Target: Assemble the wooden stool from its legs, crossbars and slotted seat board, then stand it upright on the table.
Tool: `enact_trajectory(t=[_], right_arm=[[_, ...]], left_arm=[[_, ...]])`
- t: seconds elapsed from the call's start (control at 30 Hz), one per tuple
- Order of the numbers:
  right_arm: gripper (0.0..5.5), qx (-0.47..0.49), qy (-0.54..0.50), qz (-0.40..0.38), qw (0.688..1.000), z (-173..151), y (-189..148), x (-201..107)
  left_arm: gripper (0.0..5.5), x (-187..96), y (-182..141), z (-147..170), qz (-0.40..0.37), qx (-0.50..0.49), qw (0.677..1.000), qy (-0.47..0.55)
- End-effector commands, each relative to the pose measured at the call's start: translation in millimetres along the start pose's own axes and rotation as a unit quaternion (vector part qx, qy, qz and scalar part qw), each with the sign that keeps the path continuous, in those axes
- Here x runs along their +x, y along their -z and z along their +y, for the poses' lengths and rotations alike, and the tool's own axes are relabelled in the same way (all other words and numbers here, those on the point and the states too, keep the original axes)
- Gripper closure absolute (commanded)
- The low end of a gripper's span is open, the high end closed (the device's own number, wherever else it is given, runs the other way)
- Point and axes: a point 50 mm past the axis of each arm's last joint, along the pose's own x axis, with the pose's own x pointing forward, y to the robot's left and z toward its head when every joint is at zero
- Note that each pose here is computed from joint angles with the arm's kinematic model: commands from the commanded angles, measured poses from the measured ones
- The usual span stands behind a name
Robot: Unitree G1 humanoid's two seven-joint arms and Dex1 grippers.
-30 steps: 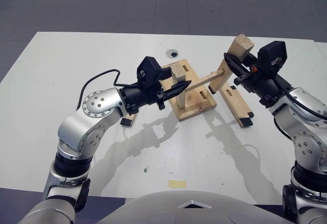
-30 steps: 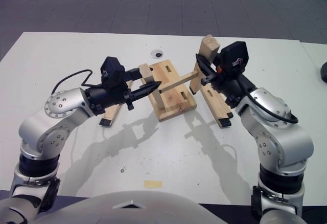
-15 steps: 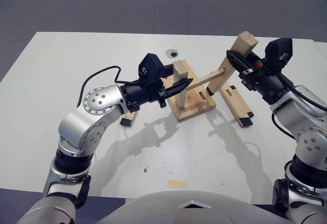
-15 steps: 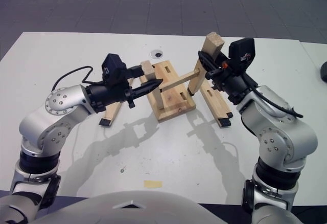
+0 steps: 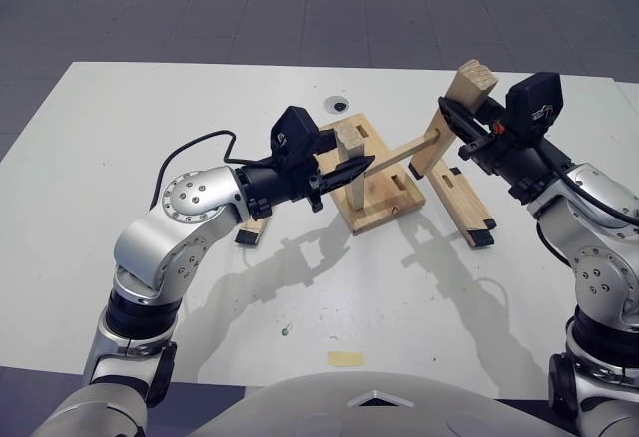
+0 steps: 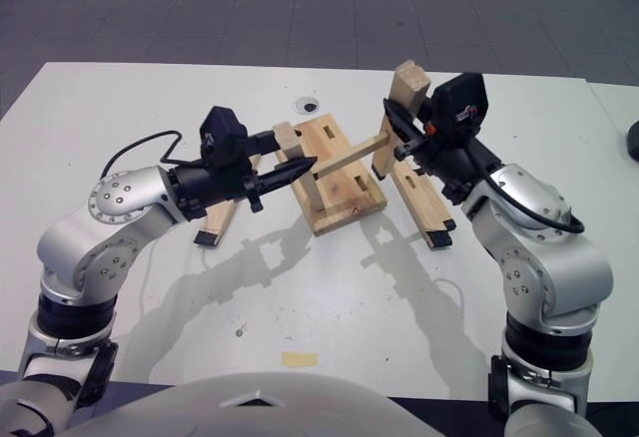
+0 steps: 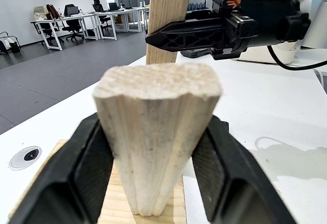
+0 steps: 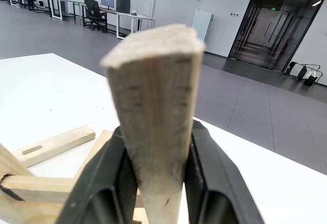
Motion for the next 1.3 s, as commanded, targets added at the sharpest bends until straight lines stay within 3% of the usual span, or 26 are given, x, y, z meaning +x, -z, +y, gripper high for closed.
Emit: enact_trajectory(t=[0.03, 0.27, 0.5, 0.73, 1.0, 1.3], right_arm=[[4.48, 0.029, -0.057, -0.054, 0.997, 10, -22, 4], [4.48, 0.073, -0.082, -0.017, 0.994, 14, -18, 3], [4.48, 0.175, -0.068, 0.033, 0.982, 11, 0, 3], [4.48, 0.126, -0.057, 0.103, 0.985, 12, 11, -1], [4.49, 0.179, -0.017, 0.205, 0.962, 12, 61, -7], [4.49, 0.139, -0.037, 0.108, 0.984, -9, 2, 4]], left_arm=[[3.41, 2, 15, 0, 0.038, -0.028, 0.999, -0.001], [3.41, 3, 17, -2, 0.039, -0.03, 0.999, -0.002], [3.41, 4, 19, -3, 0.042, -0.031, 0.999, -0.005], [3.41, 4, 19, 1, 0.046, -0.023, 0.999, -0.011], [3.41, 5, 19, 4, 0.049, -0.014, 0.999, -0.018], [3.41, 6, 22, 3, 0.053, -0.019, 0.998, -0.016]])
